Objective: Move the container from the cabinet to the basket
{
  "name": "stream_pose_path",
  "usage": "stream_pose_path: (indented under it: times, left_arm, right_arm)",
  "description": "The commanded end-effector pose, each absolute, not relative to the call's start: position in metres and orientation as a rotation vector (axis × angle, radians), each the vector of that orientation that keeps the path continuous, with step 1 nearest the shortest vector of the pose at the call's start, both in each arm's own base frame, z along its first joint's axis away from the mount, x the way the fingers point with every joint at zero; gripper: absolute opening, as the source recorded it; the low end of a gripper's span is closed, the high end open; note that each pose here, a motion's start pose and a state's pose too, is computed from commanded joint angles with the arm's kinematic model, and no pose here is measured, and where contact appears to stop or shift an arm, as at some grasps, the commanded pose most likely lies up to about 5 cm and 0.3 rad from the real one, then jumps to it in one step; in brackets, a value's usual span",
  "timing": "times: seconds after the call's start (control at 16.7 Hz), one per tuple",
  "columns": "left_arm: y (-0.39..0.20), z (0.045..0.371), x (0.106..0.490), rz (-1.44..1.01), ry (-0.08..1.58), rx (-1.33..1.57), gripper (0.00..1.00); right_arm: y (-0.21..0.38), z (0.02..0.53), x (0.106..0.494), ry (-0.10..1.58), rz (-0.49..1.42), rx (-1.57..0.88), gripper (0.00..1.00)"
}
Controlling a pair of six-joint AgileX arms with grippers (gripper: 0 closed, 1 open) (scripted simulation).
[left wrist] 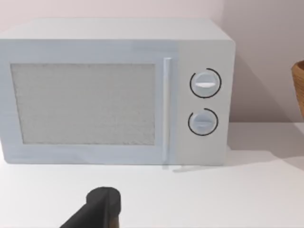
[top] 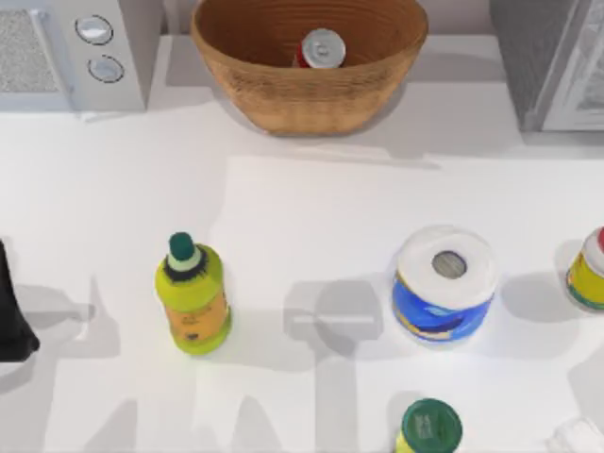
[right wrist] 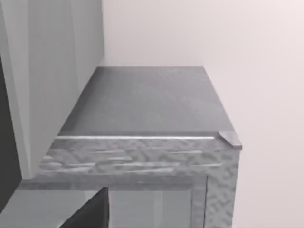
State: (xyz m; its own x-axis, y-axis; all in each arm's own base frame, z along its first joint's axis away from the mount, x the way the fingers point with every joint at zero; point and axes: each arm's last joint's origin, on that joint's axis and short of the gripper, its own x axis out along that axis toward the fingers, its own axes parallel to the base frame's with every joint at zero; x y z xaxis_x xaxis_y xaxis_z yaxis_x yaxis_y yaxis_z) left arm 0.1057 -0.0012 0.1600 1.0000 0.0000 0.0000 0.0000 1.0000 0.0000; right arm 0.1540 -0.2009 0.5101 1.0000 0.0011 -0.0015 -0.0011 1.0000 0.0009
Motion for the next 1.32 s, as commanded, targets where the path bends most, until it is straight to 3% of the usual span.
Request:
stream_pose_path:
  times: [0.42, 0.78, 1.08, 1.32]
  left_arm:
    - [-0.001, 0.16, 0.106, 0.0, 0.0, 0.0, 1.0]
    - [-0.001, 0.16, 0.106, 0.0, 0.0, 0.0, 1.0]
    - [-0.001, 0.16, 0.106, 0.0, 0.0, 0.0, 1.0]
    - [-0.001, 0.16, 0.106, 0.0, 0.0, 0.0, 1.0]
  right_arm:
    - [-0.158, 0.516, 0.203, -0.013, 0.003, -0.011, 1.0]
    - [-0.052, 0.516, 0.257, -0.01, 0.0, 0.002, 1.0]
    - [0.048, 0.513, 0.251, -0.003, 0.001, 0.005, 1.0]
    - [0.09, 0.511, 0.232, 0.0, 0.001, 0.002, 1.0]
